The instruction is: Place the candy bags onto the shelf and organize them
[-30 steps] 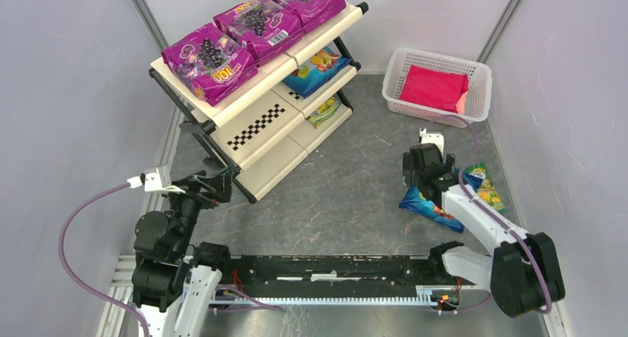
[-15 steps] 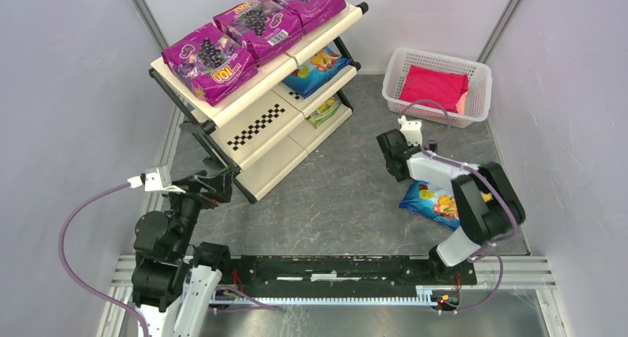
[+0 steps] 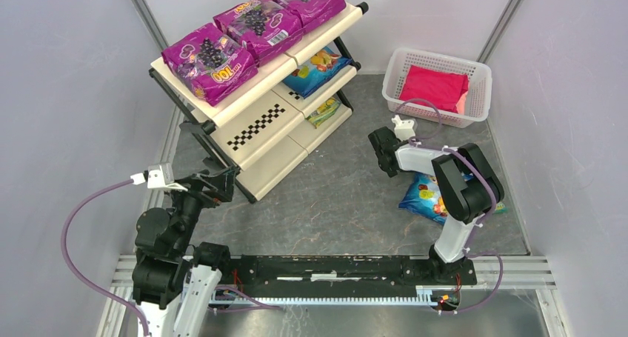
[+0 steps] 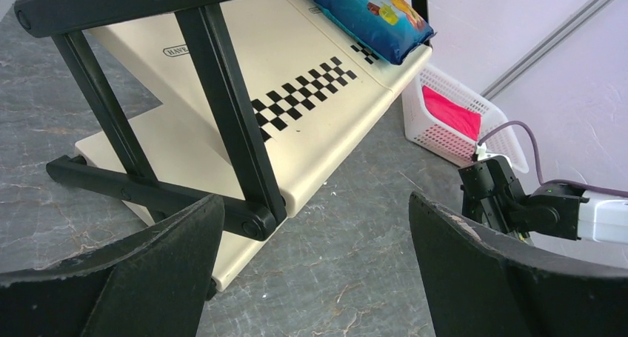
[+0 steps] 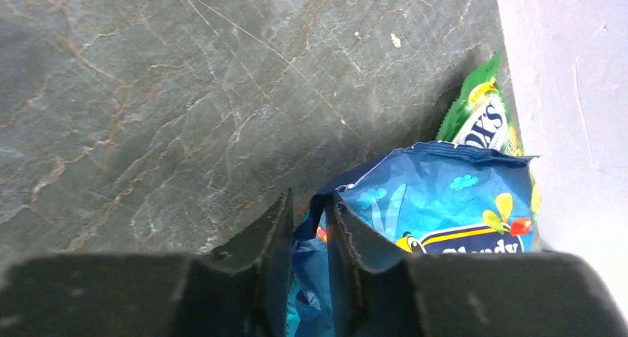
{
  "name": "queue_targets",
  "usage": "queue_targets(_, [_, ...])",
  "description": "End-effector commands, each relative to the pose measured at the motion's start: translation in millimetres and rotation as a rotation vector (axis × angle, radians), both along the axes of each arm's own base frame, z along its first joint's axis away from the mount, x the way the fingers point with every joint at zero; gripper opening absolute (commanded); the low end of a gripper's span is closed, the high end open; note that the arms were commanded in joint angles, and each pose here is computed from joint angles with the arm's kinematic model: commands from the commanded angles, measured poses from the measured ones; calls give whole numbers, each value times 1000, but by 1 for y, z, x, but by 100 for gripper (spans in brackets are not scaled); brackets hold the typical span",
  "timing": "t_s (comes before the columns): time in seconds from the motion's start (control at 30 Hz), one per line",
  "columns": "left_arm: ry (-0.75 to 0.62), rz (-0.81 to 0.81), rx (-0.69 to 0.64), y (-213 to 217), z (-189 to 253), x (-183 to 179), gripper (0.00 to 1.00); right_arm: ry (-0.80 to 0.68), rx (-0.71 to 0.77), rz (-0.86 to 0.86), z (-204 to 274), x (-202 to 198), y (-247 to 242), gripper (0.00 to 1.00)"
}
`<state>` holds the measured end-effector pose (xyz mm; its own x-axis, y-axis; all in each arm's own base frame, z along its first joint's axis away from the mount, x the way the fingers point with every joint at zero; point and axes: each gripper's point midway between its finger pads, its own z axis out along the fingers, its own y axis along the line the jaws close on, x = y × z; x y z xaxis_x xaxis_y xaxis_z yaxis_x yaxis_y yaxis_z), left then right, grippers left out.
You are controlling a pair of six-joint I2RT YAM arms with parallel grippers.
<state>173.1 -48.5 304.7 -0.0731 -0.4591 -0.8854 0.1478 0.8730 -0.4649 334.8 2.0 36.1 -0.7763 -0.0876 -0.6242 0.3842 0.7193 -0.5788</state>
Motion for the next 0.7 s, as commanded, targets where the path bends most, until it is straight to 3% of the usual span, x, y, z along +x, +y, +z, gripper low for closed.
queue_targets(0.0, [-43, -15, 59, -1, 9, 3, 100, -45, 55, 57, 7, 13, 14, 17])
queue_targets(0.1, [-41, -13, 61, -1, 8, 4, 100, -22, 99, 206, 8, 20, 43, 0])
queue_targets(0.27, [-34, -13, 60, -1, 7, 5, 100, 26, 156, 579, 12, 22, 126, 0])
queue_targets(0.47, [-26, -8, 60, 0, 6, 7, 100, 72, 428, 1076, 7, -7, 265, 0])
queue_targets(0.63, [-14, -7, 60, 0, 4, 9, 100, 136, 597, 1268, 8, -38, 342, 0])
queue_targets(0.67, [-12, -6, 61, 0, 3, 9, 100, 150, 632, 1288, 9, -42, 351, 4])
